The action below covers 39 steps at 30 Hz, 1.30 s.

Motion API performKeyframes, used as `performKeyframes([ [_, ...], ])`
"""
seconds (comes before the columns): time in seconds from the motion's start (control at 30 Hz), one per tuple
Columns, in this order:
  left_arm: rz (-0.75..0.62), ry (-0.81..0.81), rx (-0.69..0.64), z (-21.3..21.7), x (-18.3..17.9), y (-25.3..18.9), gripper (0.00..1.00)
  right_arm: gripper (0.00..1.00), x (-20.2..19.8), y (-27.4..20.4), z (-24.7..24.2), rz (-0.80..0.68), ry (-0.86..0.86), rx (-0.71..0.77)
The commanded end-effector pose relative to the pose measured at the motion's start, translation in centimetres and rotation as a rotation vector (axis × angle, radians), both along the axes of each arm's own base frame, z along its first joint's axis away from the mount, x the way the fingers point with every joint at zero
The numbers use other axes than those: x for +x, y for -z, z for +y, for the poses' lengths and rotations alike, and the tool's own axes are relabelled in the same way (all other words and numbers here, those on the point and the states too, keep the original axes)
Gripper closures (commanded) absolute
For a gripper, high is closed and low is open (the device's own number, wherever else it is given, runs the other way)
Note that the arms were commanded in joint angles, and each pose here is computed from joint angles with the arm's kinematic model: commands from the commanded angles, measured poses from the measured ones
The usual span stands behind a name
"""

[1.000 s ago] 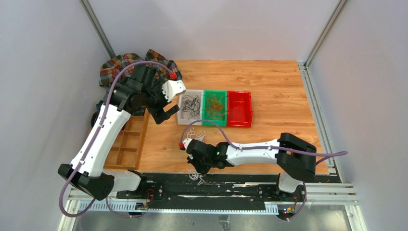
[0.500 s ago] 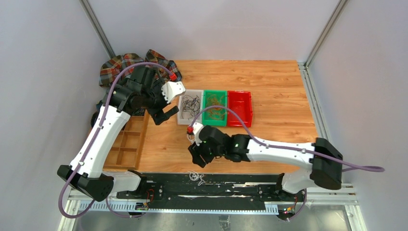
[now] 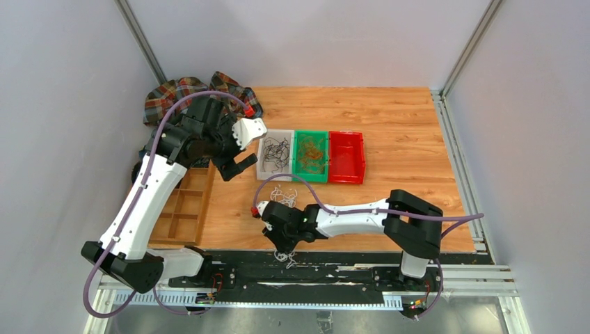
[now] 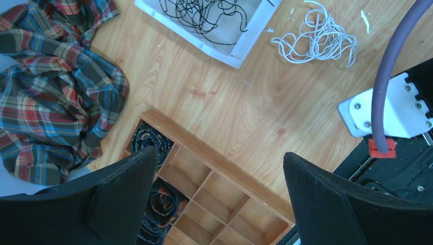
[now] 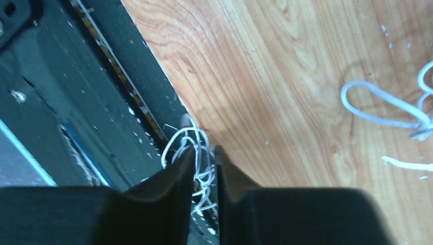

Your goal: Untangle the cables

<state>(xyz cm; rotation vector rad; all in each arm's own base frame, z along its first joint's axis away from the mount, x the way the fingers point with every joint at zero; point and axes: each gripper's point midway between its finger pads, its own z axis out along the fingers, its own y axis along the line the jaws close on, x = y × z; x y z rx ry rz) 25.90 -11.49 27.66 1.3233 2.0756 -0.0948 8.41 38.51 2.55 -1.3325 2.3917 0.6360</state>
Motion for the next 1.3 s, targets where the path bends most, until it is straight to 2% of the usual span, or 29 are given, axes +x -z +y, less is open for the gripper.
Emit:
performKeyframes([
  [0.0,-0.024,-0.001,0.009,0.5,-0.2,-0.3,0.02,0.93,0.2,-0.8,0.1,-0.025,0.002,0.004],
  [0.03,-0.024,0.0,0.01,0.5,-0.2,-0.3,0.02,0.98,0.4,-1.3,0.0,-0.039,0.008,0.01],
  [0.07,-0.024,-0.001,0.009,0.5,-0.2,-0.4,0.02,0.99,0.7,-1.8,-0.1,-0.052,0.013,0.017],
  [0.23,-0.025,-0.002,0.004,0.4,0.0,-0.5,0.02,0.99,2.2,-6.0,-0.8,-0.109,0.059,0.091],
  [0.6,-0.02,-0.002,-0.005,0.3,-0.3,-0.5,0.02,0.99,8.7,-21.0,-4.8,-0.203,0.247,0.464],
  [0.73,-0.014,-0.006,-0.012,0.2,-0.4,-0.4,0.02,0.99,10.9,-24.5,-7.0,-0.229,0.3,0.533],
  [1.0,-0.006,-0.017,-0.01,0.3,-0.4,-0.1,0.02,0.99,16.3,-27.0,-11.7,-0.332,0.456,0.529],
  [1.27,0.022,-0.025,-0.016,0.2,-0.6,0.5,0.02,0.99,25.0,-24.3,-18.7,-0.381,0.784,0.393],
])
